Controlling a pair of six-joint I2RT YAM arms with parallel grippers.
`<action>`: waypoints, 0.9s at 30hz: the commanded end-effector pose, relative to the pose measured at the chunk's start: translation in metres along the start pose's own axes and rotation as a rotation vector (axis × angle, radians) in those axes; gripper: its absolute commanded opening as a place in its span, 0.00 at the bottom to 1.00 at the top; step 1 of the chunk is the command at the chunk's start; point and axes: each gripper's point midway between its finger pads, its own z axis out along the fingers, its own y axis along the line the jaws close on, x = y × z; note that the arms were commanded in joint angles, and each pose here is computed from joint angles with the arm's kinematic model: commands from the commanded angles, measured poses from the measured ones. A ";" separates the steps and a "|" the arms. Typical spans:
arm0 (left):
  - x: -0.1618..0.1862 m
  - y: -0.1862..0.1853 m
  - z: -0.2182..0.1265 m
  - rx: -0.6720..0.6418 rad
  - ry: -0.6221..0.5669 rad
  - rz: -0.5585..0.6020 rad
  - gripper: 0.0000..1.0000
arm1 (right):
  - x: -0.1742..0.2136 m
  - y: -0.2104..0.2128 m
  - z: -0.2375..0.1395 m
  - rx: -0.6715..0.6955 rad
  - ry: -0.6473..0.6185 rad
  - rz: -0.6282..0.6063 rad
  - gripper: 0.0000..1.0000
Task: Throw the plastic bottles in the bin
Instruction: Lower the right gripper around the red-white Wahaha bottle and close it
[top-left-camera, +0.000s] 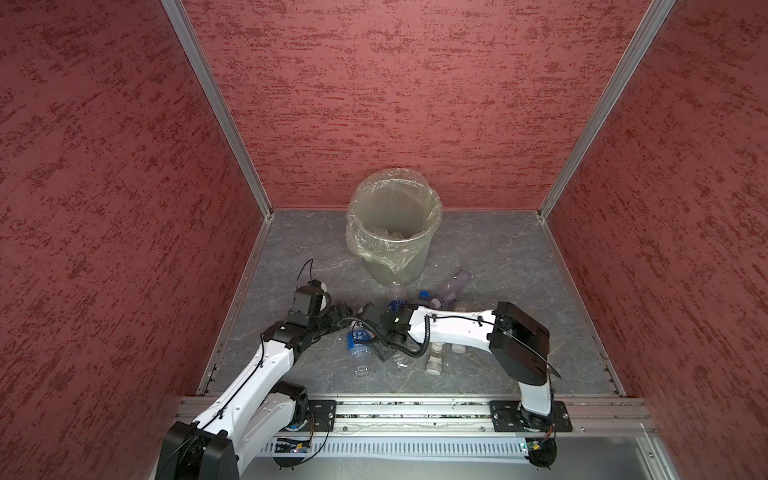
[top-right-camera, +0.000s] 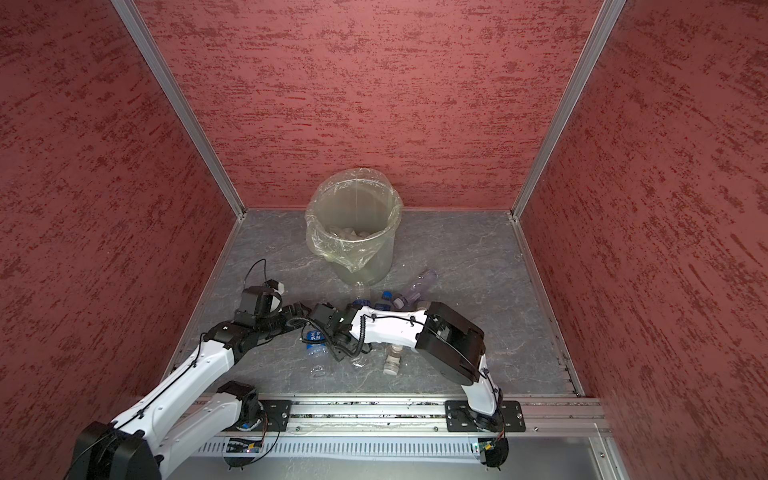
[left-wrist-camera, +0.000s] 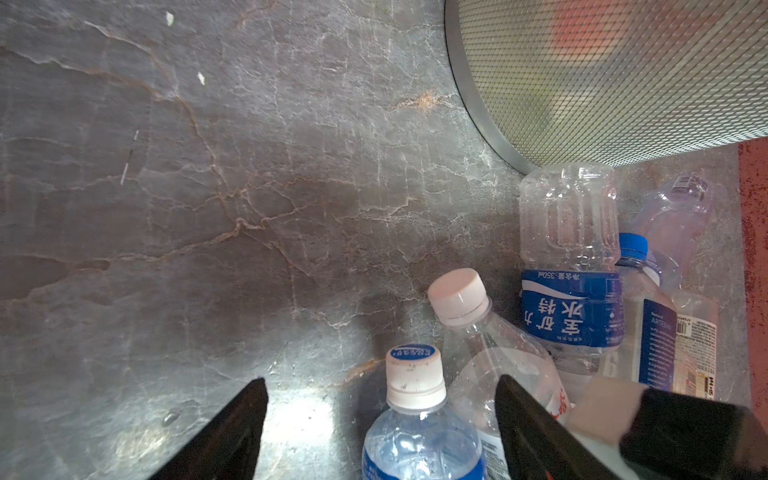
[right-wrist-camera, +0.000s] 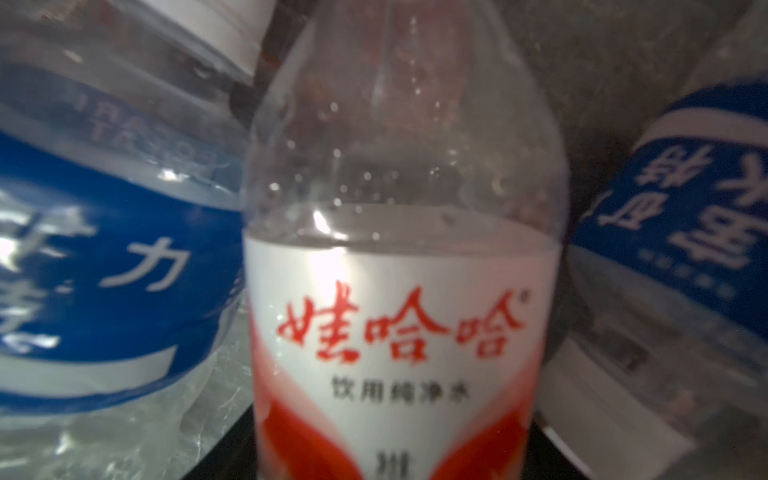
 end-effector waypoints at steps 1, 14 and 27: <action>-0.001 0.000 0.000 0.014 -0.010 0.008 0.86 | 0.010 -0.004 0.014 -0.002 0.043 0.003 0.68; -0.001 0.000 0.001 0.013 -0.009 0.004 0.86 | 0.001 -0.012 0.000 0.021 -0.001 0.022 0.52; 0.000 0.000 0.001 0.024 -0.004 -0.001 0.86 | -0.018 -0.014 -0.041 0.000 -0.110 0.051 0.51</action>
